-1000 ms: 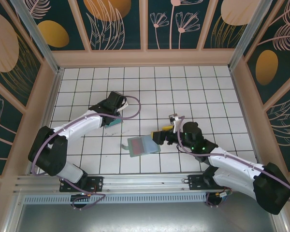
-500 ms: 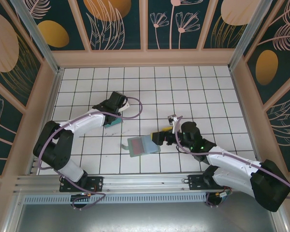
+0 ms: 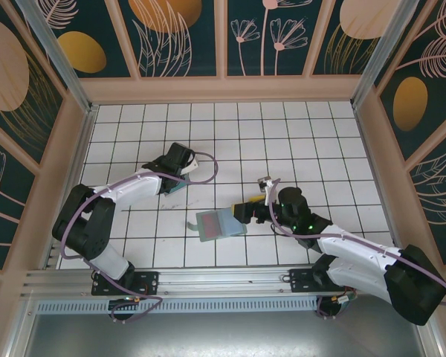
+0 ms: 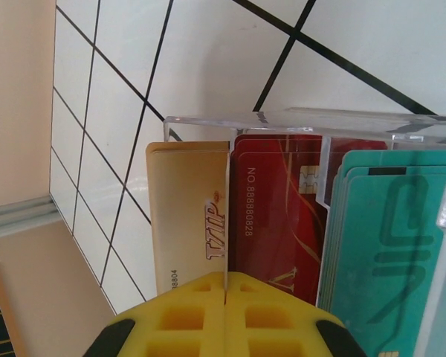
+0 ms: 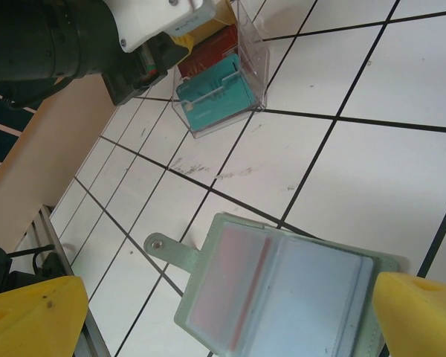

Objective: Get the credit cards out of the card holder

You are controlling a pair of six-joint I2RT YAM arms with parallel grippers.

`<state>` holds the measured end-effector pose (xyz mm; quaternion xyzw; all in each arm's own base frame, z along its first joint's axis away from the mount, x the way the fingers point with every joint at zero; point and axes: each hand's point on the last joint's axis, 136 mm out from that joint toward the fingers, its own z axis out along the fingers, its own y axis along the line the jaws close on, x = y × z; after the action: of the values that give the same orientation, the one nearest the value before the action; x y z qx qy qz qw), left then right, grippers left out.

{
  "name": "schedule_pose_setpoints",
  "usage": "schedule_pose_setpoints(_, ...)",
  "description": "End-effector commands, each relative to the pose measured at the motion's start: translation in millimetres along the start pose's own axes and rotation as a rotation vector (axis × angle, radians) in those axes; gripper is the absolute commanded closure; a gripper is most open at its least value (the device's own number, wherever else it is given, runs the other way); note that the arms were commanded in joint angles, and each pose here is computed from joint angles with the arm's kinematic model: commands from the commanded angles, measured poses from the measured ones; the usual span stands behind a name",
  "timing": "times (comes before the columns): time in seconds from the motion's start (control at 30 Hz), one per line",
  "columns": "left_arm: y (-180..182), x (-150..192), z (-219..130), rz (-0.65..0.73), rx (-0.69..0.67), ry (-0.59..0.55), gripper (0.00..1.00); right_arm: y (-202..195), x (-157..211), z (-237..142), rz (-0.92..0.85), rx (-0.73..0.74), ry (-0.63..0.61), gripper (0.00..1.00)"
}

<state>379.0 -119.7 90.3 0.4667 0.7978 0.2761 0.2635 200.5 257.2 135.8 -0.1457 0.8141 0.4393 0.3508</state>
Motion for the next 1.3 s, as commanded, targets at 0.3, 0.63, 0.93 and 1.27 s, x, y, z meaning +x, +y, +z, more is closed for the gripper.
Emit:
schedule_pose_setpoints(0.3,2,8,6,0.015,-0.023,0.026,0.82,10,-8,1,-0.003,-0.037,-0.010,0.01)
schedule_pose_setpoints(0.63,30,15,7,-0.055,-0.097,0.042,0.77,10,-7,2,0.001,-0.043,-0.001,0.01)
schedule_pose_setpoints(0.93,41,16,-1,-0.102,-0.104,0.021,0.72,10,-5,4,0.003,-0.047,0.008,0.01)
schedule_pose_setpoints(1.27,97,-40,-52,-0.538,-0.056,-0.215,0.18,6,-2,7,0.008,-0.033,0.018,0.01)
